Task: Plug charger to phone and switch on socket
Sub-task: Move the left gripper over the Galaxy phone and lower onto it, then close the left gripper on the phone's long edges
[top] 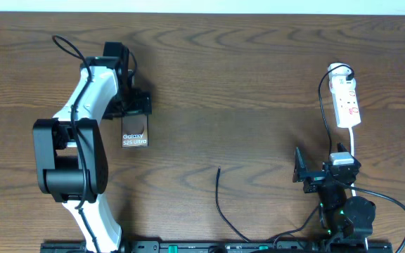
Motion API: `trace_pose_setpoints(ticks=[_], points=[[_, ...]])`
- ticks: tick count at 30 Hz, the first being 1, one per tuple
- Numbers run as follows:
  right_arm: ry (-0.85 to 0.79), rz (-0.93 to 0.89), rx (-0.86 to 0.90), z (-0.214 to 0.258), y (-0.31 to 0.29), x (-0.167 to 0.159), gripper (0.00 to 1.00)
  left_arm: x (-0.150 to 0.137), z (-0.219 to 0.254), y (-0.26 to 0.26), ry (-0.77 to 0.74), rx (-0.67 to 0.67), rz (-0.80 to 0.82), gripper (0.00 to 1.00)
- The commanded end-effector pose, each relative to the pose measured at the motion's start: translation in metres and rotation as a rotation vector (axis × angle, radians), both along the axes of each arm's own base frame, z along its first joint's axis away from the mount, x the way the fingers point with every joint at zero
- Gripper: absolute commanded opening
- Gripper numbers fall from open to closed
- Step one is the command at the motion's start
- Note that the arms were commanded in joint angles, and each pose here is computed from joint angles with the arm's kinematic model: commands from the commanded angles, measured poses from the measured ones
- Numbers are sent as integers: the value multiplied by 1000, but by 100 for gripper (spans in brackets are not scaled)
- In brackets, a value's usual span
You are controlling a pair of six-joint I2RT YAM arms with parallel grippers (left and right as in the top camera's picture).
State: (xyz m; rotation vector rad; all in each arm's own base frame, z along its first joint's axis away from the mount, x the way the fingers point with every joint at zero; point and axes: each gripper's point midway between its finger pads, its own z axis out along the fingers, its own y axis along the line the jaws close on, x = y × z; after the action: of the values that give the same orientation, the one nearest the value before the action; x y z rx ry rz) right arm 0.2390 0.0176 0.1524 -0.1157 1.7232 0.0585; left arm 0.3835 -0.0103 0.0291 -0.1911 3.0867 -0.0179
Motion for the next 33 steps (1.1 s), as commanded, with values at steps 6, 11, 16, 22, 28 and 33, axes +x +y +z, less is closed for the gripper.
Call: trace_pose_setpoints(ticks=[6,11,16,22,28,33], points=[[-3,9,-13,-1,2,0,99,-8,-18,-18,19,-87,-58,98],[-3,9,-13,-1,2,0,99,-9,-18,-15,21,-73,-57,98],[-3,9,-13,-1,2,0,99,-9,-19,-10,23,-45,-13,98],[-2,9,-13,-1,2,0,99,-10,-20,-1,25,14,34,98],[-2,9,-13,-1,2,0,99,-15,-26,-14,30,16,-2,98],[-3,9,-13,-1,2,0,99,-15,-30,-21,18,48,-33,98]])
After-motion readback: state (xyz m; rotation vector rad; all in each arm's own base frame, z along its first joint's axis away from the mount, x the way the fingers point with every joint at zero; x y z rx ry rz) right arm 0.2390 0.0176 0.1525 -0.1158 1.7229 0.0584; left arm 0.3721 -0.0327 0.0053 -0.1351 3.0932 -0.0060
